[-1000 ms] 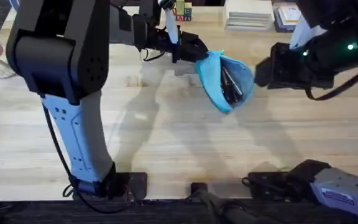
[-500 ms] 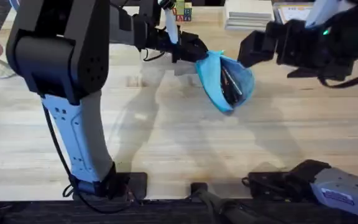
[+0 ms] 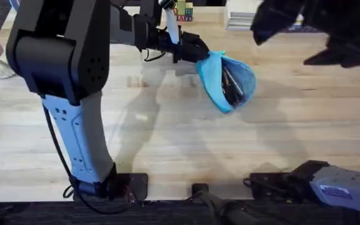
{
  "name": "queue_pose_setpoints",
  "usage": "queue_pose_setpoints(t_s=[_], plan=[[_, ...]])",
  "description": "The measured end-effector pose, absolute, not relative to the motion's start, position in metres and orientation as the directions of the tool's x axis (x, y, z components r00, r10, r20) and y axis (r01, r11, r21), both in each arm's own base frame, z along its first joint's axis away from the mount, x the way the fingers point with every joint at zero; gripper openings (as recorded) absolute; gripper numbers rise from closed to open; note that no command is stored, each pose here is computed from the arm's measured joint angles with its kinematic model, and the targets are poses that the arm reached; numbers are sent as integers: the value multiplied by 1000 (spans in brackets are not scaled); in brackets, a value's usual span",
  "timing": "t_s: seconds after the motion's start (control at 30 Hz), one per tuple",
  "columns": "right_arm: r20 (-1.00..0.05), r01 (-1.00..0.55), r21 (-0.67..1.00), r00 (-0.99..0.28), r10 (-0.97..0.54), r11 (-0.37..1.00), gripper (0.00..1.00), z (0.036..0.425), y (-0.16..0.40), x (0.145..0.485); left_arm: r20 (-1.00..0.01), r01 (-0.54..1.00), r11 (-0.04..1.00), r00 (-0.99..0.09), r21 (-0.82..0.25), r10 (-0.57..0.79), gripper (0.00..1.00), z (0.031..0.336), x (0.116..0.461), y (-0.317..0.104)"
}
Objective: Unzip the bag, pick up the pens from the table one at a time and place them inside, then zip the bag closed.
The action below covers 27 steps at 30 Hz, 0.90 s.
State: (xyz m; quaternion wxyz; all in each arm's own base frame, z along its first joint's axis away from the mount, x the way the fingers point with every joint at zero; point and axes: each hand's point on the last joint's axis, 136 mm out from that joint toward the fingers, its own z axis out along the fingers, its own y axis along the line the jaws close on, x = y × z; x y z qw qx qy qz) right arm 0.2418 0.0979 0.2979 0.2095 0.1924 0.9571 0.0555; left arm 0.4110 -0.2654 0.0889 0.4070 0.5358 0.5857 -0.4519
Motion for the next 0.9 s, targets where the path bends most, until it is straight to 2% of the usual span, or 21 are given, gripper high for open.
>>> queue_pose_setpoints(t_s=[0.13,0.17,0.2,0.4,0.57,0.9], plan=[[-361,354,164,-847,390,921,996,293,109,262,-961,995,17,-94,-93,259,43,89,411,-265],[-351,359,151,-851,390,921,996,282,122,286,-961,995,15,-94,-94,258,43,89,411,-265],[-353,359,154,-850,391,921,996,280,125,292,-961,995,15,-94,-94,258,43,89,411,-265],[-370,400,168,-822,434,901,996,269,131,319,-962,995,15,-94,-94,258,43,89,411,-266],[-364,515,176,-758,541,839,996,259,111,340,-962,995,15,-94,-94,258,43,89,411,-266],[-364,540,190,-737,570,820,996,235,121,374,-962,995,15,-94,-94,258,43,89,411,-266]])
